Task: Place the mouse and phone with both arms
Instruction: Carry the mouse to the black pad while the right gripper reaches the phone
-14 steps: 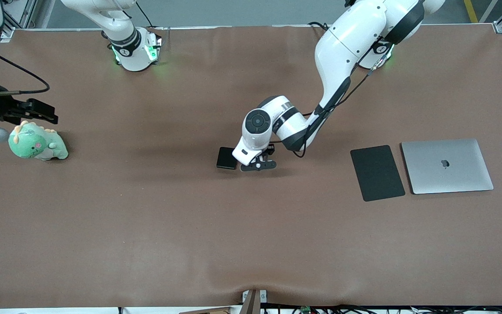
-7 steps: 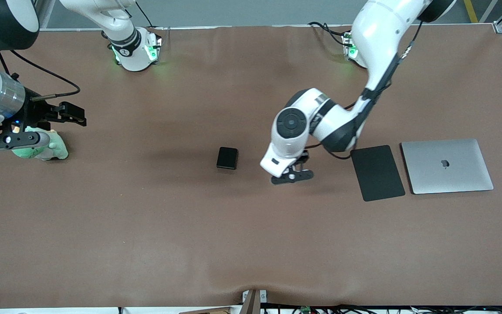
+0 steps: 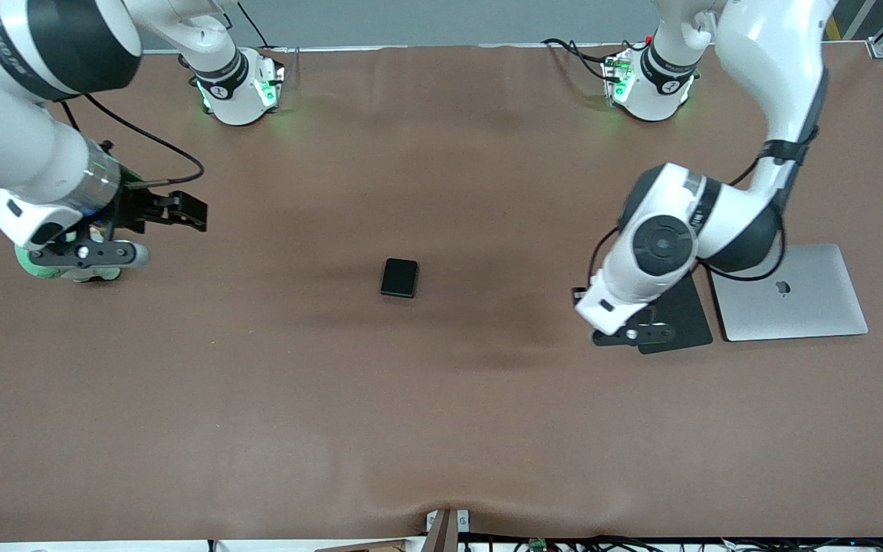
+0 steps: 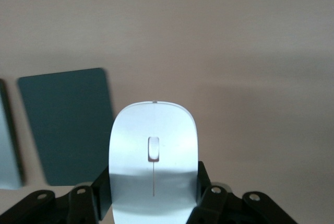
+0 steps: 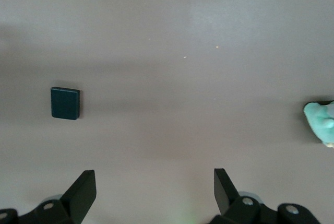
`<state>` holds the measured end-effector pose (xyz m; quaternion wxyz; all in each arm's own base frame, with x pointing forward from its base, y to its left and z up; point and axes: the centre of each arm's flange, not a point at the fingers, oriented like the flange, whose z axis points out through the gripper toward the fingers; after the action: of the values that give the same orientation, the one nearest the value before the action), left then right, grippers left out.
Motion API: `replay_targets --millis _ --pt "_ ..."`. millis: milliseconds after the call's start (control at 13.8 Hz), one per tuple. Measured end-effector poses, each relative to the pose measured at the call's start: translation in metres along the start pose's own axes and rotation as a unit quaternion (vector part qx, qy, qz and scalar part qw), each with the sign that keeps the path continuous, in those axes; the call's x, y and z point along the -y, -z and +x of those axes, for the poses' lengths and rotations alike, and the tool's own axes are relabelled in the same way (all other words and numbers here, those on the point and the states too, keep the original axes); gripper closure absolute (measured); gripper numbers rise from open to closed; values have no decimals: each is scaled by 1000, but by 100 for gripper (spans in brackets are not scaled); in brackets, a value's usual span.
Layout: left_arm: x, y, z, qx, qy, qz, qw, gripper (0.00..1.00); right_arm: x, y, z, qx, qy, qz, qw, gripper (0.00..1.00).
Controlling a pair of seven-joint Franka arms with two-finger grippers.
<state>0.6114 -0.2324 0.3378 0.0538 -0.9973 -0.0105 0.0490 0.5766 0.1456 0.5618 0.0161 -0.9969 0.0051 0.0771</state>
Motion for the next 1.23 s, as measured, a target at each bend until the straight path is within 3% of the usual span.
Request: replay_targets --millis 435,870,1232 --pt "107 -44 5 39 3 3 999 38 41 -39 11 4 -25 13 1000 0" --pt "184 -125 -6 18 -17 -33 999 38 102 -85 14 11 -29 3 1000 0" --pt "182 -165 -19 7 -27 -50 998 38 177 -144 3 6 -41 -5 999 0"
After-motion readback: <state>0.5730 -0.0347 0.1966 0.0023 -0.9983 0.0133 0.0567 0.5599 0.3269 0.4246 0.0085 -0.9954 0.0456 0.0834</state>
